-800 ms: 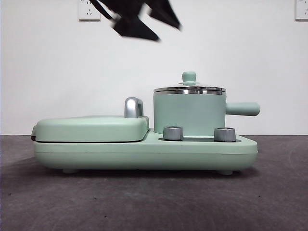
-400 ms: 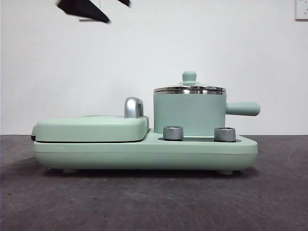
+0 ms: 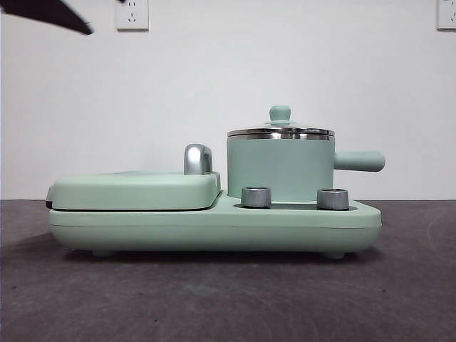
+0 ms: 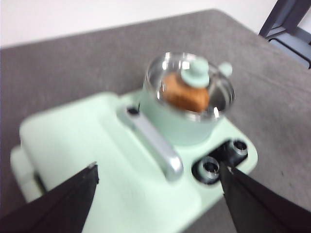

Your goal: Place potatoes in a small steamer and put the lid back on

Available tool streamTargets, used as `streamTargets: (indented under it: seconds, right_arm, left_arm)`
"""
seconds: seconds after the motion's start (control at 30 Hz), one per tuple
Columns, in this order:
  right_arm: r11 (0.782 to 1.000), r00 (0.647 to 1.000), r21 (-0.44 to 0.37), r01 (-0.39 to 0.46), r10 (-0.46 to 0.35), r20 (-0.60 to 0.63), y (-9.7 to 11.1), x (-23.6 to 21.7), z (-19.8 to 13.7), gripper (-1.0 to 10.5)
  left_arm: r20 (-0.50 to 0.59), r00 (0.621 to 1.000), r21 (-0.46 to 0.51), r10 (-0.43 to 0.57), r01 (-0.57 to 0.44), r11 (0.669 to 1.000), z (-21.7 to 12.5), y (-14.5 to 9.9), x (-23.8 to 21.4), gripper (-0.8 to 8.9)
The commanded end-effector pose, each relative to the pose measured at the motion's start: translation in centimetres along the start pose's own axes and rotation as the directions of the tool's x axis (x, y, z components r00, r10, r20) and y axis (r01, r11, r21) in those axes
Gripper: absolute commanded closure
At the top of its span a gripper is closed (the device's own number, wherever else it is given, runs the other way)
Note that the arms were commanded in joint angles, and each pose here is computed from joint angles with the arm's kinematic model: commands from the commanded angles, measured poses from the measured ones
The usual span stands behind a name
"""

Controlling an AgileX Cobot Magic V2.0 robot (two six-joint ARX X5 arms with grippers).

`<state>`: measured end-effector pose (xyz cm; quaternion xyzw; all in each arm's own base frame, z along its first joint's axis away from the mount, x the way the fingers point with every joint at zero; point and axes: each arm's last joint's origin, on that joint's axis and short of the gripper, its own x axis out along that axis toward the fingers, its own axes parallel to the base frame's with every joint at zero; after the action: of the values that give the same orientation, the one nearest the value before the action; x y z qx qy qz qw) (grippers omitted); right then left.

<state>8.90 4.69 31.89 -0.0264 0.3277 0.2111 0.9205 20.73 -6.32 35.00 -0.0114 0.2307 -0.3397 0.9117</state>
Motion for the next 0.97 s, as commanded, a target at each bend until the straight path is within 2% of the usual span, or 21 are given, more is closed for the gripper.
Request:
streamTargets:
  seconds: [0.03, 0.23, 0.3, 0.4, 0.5, 0.53, 0.57, 0.6, 0.63, 0.97]
  right_arm:
    - [1.000, 1.000, 0.007, -0.015, 0.015, 0.001, 0.1, -0.1, 0.2, 8.4]
    - [1.000, 0.999, 0.008, -0.026, 0.026, -0.028, 0.1, -0.1, -0.1, 8.3]
    - [1.000, 0.999, 0.008, -0.025, 0.025, -0.044, 0.1, -0.1, -0.3, 8.3]
    - [0.999, 0.996, 0.010, -0.033, 0.034, -0.083, 0.1, -0.1, -0.6, 8.3]
    - [0.999, 0.993, 0.012, -0.041, 0.043, -0.113, 0.1, -0.1, -0.9, 8.3]
    - [0.999, 0.993, 0.013, -0.042, 0.043, -0.112, 0.1, -0.2, -0.9, 8.6]
    - [0.999, 0.993, 0.013, -0.043, 0.045, -0.113, 0.1, -0.2, -0.9, 9.6]
    - [0.999, 0.993, 0.012, -0.043, 0.044, -0.110, 0.1, -0.2, -0.9, 9.3]
    - [0.999, 0.994, 0.011, -0.044, 0.045, -0.099, 0.1, -0.1, -0.8, 9.3]
    - [0.999, 0.995, 0.014, -0.051, 0.052, -0.089, 0.2, -0.1, -0.7, 9.3]
  left_arm:
    - [0.009, 1.000, -0.053, 0.024, -0.023, 0.998, -2.1, -0.6, -1.3, 4.17]
    - [-0.030, 0.995, -0.150, 0.093, -0.096, 0.984, -6.7, -1.8, -3.8, 4.18]
    - [-0.051, 0.991, -0.162, 0.122, -0.129, 0.978, -7.5, -2.1, -4.6, 4.35]
    - [-0.091, 0.986, -0.183, 0.139, -0.153, 0.971, -8.3, -2.6, -5.6, 5.11]
    - [-0.088, 0.987, -0.193, 0.137, -0.152, 0.969, -8.5, -3.0, -6.2, 5.12]
    - [-0.081, 0.987, -0.188, 0.137, -0.150, 0.971, -8.5, -3.0, -6.3, 5.82]
    - [-0.076, 0.988, -0.182, 0.137, -0.148, 0.972, -8.5, -3.1, -6.4, 8.30]
    - [-0.069, 0.988, -0.182, 0.137, -0.148, 0.972, -8.5, -3.2, -6.5, 7.79]
    - [-0.062, 0.988, -0.178, 0.138, -0.147, 0.973, -8.5, -3.2, -6.6, 8.12]
    - [-0.087, 0.987, -0.186, 0.137, -0.151, 0.971, -8.7, -3.2, -6.6, 8.08]
